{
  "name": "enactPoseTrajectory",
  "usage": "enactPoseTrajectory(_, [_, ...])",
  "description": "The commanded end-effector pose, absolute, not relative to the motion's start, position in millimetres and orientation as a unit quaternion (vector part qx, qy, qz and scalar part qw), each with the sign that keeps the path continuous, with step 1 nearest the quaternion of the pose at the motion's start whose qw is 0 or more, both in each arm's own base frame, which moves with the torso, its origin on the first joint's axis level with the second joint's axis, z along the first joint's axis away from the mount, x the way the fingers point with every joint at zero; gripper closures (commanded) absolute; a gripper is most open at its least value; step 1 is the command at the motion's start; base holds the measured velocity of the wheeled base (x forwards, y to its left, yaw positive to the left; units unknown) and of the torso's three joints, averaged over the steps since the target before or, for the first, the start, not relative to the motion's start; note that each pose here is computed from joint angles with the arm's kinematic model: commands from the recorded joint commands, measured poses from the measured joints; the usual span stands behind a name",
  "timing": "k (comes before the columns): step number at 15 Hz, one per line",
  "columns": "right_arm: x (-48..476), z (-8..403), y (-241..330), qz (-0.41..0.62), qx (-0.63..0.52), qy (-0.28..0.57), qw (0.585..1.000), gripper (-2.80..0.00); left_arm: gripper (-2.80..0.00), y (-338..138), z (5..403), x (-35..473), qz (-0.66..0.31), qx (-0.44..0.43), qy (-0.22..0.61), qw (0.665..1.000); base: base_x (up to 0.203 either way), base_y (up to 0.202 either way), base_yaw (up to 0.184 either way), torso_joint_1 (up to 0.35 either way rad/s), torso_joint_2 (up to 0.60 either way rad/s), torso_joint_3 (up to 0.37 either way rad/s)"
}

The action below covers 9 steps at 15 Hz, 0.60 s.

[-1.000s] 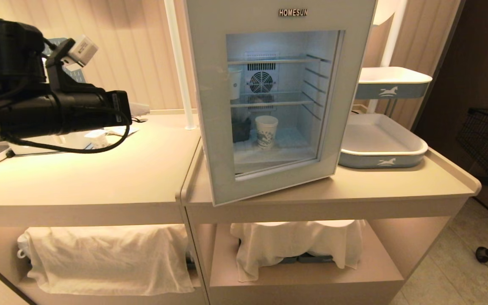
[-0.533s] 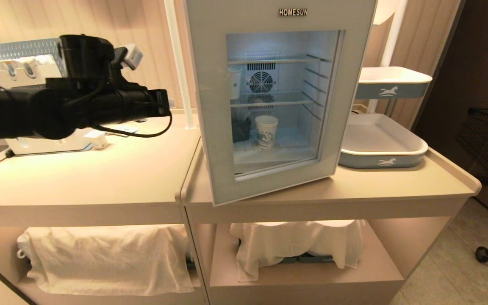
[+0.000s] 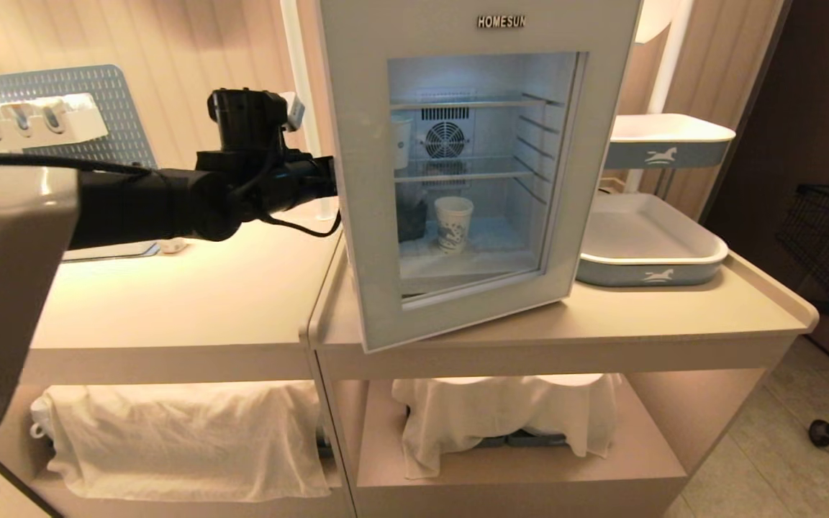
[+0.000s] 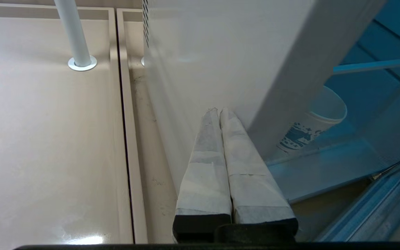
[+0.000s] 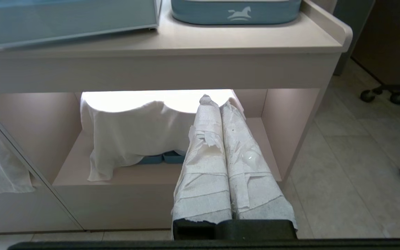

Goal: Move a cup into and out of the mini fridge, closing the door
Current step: Open the freezer door

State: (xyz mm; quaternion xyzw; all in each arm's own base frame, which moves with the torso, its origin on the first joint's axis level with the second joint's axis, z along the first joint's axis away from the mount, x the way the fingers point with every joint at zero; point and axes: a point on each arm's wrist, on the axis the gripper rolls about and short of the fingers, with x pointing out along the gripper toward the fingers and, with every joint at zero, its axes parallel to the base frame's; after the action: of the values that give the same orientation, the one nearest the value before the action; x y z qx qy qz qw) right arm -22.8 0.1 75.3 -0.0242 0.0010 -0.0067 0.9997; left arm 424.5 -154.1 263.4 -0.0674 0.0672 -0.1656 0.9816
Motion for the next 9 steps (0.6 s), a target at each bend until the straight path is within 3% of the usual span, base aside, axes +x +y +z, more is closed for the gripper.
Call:
enactPoseTrajectory(1, [-21.4,70.2,0.2,-0.007,-0.024,0.011,1.000,0.00,0.00,-159.8,250.4,431.5,-0.172,-0.066,0.080,0.980,0.000,0.000,0.000,0.000,0.00,0.000])
enactPoseTrajectory(9, [-21.4,70.2,0.2,-0.007,-0.024,0.011,1.000,0.00,0.00,-154.5,265.3,414.6,-0.173,-0.069,0.075,0.980,0.000,0.000,0.000,0.000,0.00,0.000])
